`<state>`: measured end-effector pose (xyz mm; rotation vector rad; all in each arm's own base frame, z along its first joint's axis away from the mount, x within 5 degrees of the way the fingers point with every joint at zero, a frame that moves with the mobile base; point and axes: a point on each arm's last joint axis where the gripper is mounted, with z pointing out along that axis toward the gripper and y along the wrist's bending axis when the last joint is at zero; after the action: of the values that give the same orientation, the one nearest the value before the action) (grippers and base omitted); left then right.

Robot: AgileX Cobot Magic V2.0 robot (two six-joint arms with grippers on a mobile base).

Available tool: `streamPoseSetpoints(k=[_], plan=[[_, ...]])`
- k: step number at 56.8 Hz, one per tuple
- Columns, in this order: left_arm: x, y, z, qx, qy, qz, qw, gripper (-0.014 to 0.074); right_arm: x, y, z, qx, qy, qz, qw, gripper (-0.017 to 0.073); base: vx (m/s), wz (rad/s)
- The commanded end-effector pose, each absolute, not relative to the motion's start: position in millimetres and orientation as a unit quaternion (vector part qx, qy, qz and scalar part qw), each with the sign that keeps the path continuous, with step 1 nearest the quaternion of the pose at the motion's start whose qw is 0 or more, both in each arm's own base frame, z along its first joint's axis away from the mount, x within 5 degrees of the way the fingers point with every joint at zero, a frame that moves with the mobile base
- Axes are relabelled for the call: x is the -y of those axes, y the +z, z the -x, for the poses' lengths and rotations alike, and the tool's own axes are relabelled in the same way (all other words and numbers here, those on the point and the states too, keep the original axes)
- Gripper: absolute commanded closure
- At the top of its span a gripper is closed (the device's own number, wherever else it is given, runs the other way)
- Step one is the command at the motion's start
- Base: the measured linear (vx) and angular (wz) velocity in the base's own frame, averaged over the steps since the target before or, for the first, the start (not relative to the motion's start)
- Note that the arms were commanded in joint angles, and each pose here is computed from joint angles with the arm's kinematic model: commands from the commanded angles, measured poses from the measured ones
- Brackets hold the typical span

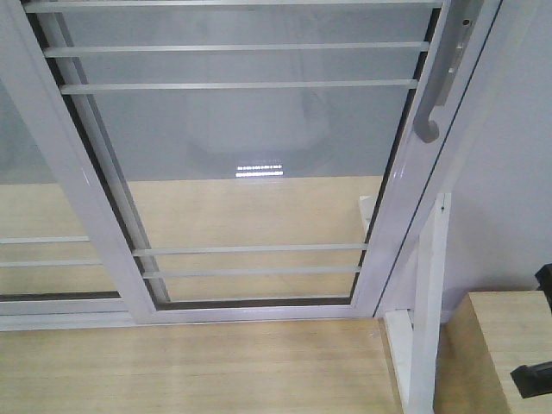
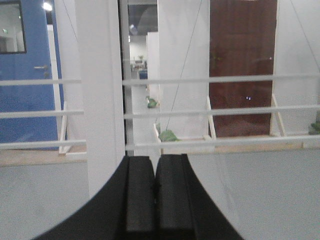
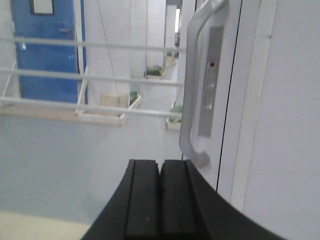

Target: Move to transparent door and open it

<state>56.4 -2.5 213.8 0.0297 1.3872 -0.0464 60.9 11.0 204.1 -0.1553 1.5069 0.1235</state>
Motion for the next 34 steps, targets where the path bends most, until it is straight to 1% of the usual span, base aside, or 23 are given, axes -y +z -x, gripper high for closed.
streamPoseSetpoints(k=[1, 5, 9, 15, 19, 24, 31, 34], plan=[[0.9, 225.5, -55.4, -0.589, -0.027, 0.001, 0.808, 0.0600, -9.9, 223.4, -59.8, -0.614, 0.058, 0.060, 0.785, 0.0561, 0.00, 0.00], [0.7, 229.6, -56.2, -0.582, -0.026, 0.001, 0.813, 0.0600, -9.6, 237.9, -58.2, -0.598, 0.055, 0.062, 0.797, 0.0561, 0.00, 0.00], [1.1, 235.2, -60.8, -0.599, -0.026, 0.001, 0.801, 0.0600, -9.9, 255.9, -59.3, -0.596, 0.050, 0.066, 0.799, 0.0561, 0.00, 0.00], [1.9, 260.6, -73.7, -0.609, -0.024, -0.001, 0.793, 0.0600, -12.2, 289.2, -70.5, -0.605, 0.049, 0.068, 0.792, 0.0561, 0.00, 0.00], [2.6, 288.5, -90.5, -0.606, -0.022, 0.000, 0.796, 0.0600, -15.5, 311.6, -88.0, -0.617, 0.041, 0.076, 0.782, 0.0561, 0.00, 0.00], [3.9, 315.1, -117.1, -0.610, -0.021, 0.001, 0.792, 0.0600, -20.4, 331.8, -114.1, -0.635, 0.036, 0.082, 0.767, 0.0561, 0.00, 0.00], [6.5, 344.7, -163.8, -0.622, -0.019, 0.002, 0.783, 0.0600, -28.9, 353.5, -159.4, -0.657, 0.034, 0.085, 0.748, 0.0561, 0.00, 0.00], [7.7, 351.6, -183.8, -0.631, -0.019, 0.001, 0.776, 0.0600, -31.5, 358.2, -173.9, -0.659, 0.033, 0.085, 0.747, 0.0561, 0.00, 0.00]])
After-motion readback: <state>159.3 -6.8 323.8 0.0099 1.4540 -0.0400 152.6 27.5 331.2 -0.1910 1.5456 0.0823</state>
